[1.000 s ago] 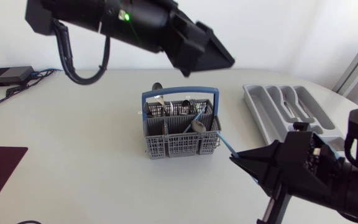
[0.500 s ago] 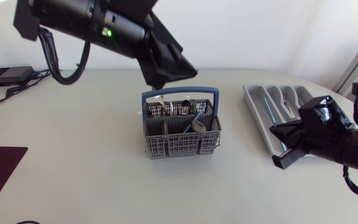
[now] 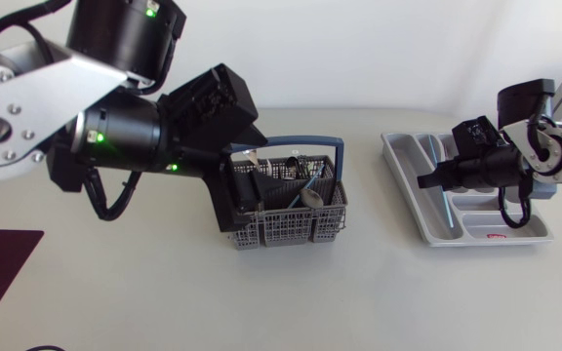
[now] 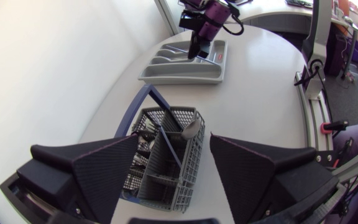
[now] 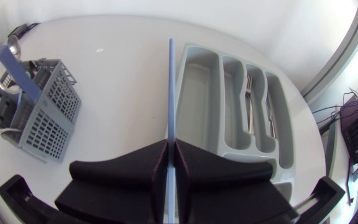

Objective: Sort the cutlery from the basket into the organizer compartments.

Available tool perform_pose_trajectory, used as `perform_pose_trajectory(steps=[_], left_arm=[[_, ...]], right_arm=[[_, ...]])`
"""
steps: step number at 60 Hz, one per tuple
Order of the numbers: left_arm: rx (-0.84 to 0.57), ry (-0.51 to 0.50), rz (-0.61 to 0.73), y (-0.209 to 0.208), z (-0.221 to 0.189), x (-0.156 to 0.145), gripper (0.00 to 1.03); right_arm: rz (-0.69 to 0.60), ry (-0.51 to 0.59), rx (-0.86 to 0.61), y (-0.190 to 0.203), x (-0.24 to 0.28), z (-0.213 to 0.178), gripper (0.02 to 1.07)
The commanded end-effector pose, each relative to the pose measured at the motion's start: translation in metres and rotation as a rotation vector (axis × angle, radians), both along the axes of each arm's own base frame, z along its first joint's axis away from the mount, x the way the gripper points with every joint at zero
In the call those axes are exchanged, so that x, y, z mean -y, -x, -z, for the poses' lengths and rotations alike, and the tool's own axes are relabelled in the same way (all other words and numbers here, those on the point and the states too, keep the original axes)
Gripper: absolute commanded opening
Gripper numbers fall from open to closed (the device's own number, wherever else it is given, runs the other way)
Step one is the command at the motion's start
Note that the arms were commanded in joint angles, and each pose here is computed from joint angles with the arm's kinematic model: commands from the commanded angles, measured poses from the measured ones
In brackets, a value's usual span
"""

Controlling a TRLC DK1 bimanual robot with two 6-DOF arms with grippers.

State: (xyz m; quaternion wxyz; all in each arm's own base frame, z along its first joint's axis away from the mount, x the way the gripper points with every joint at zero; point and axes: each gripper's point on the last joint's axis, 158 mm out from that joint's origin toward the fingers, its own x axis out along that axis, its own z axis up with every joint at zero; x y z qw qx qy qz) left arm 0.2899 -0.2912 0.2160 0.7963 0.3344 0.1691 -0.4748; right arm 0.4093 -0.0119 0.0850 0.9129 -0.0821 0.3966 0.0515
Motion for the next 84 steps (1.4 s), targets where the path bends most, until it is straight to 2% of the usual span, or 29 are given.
perform_pose_trajectory(steps=[1, 19, 43, 49, 53, 59, 64, 71, 84], left_arm=[[0.029, -0.021, 0.027, 0.012, 0.011, -0.002, 0.80], [0.082, -0.005, 0.016, 0.026, 0.032, -0.012, 0.80], [0.096, 0.004, 0.003, 0.028, 0.049, -0.020, 0.79], [0.100, 0.007, 0.001, 0.028, 0.049, -0.021, 0.79], [0.099, 0.006, 0.001, 0.029, 0.052, -0.021, 0.79], [0.098, 0.008, 0.000, 0.029, 0.055, -0.022, 0.79], [0.097, 0.013, -0.003, 0.029, 0.057, -0.022, 0.79], [0.096, 0.017, -0.006, 0.029, 0.059, -0.022, 0.79], [0.091, 0.030, -0.018, 0.026, 0.067, -0.020, 0.80]], right_arm=[[0.063, -0.029, -0.020, -0.018, 0.007, 0.009, 0.08], [0.177, -0.028, -0.142, -0.051, 0.029, 0.058, 0.08], [0.214, -0.044, -0.246, -0.061, 0.039, 0.102, 0.10], [0.215, -0.045, -0.245, -0.062, 0.039, 0.101, 0.26], [0.215, -0.045, -0.238, -0.061, 0.039, 0.097, 0.35], [0.207, -0.039, -0.220, -0.057, 0.037, 0.085, 0.55], [0.182, -0.025, -0.178, -0.051, 0.032, 0.067, 0.65], [0.088, -0.011, -0.079, -0.037, 0.010, 0.025, 0.65], [-0.153, -0.058, 0.061, 0.009, -0.058, -0.040, 0.65]])
